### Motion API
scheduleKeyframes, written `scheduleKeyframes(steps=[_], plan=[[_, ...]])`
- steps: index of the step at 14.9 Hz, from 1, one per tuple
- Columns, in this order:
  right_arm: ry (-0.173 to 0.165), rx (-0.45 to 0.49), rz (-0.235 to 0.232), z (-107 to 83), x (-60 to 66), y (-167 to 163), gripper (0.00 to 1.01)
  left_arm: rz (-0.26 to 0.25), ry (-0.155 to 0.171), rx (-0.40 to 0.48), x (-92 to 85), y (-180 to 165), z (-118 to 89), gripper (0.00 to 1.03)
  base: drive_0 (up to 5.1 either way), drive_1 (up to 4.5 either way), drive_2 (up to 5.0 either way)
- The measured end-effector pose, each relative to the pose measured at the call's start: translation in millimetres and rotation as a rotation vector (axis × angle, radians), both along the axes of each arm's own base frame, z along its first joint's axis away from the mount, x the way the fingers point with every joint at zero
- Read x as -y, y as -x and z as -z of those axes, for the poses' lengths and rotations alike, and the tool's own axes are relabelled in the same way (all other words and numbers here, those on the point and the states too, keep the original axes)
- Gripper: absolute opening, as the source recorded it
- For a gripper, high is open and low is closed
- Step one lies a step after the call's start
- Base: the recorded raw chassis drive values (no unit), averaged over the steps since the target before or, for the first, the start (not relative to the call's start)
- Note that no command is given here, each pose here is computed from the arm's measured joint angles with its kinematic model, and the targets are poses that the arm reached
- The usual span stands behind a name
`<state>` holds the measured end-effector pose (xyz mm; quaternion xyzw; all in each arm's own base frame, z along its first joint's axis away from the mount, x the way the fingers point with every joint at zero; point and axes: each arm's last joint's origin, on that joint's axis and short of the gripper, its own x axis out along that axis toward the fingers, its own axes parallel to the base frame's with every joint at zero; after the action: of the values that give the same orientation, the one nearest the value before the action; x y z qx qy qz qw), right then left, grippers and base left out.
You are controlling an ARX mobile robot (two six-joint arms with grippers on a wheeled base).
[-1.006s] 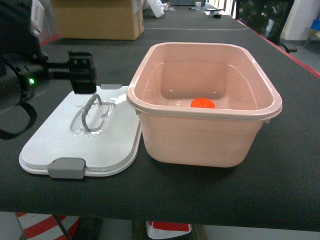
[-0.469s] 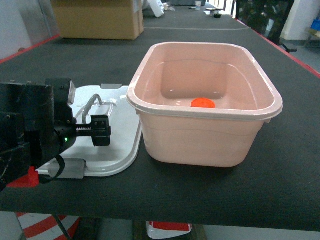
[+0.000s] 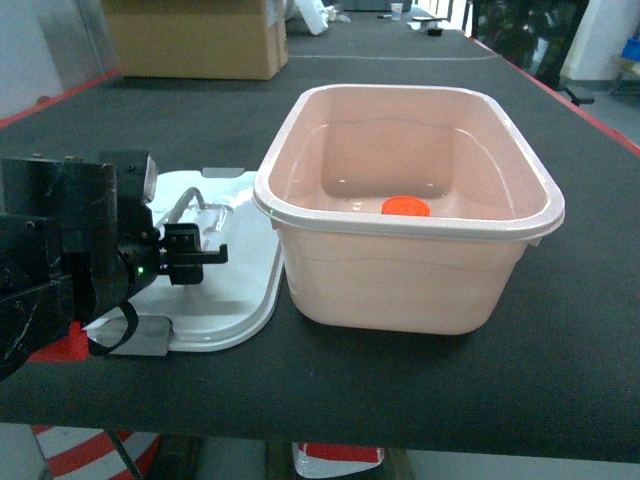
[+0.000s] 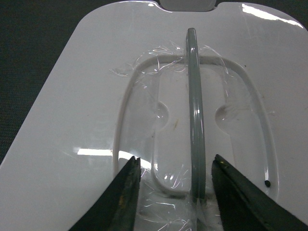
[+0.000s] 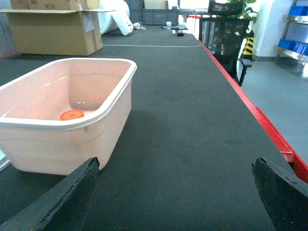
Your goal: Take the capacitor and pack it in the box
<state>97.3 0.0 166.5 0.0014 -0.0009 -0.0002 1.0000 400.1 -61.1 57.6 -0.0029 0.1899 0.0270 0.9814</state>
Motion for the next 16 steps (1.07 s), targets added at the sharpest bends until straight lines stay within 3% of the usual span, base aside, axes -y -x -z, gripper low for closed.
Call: scheduleKeyframes(steps=[4,7,9,11,12,14,16], plan=[[0.000,0.000,0.000,0.0,0.0,0.0,0.98,-0.008,-0.011,0.006,-1.7,6.4,-2.1,0.02,0.0,0.00,0.0],[0.000,0.000,0.000,0.0,0.0,0.0,0.98,-0.040,-0.037,0.015,-9.2,11.6,-8.8,0.02,0.0,0.00,0.0],[0.000,0.000,0.000,0.0,0.0,0.0,0.98,-0.069,-0.043,0.051,-18.9,13.7,-30.1,0.02,0.0,0.00,0.0],[0.000,0.000,0.000,0.0,0.0,0.0,0.98,-0.111,-0.053,0.140,-27.6,14.0,-73.7,0.02,0.0,0.00,0.0],[0.000,0.000,0.000,0.0,0.0,0.0,0.98,-0.161,-0.048,0.266,-18.4,16.0,-147.7,0.02,0.0,0.00,0.0],[0.000,0.000,0.000,0.0,0.0,0.0,0.98,-0.131,-0.030,0.318,1.7,15.4,-187.2,0.02,0.0,0.00,0.0],[0.000,0.000,0.000,0.0,0.0,0.0,0.98,-0.075,0.017,0.319,34.7,15.8,-215.1,0.02,0.0,0.00,0.0]])
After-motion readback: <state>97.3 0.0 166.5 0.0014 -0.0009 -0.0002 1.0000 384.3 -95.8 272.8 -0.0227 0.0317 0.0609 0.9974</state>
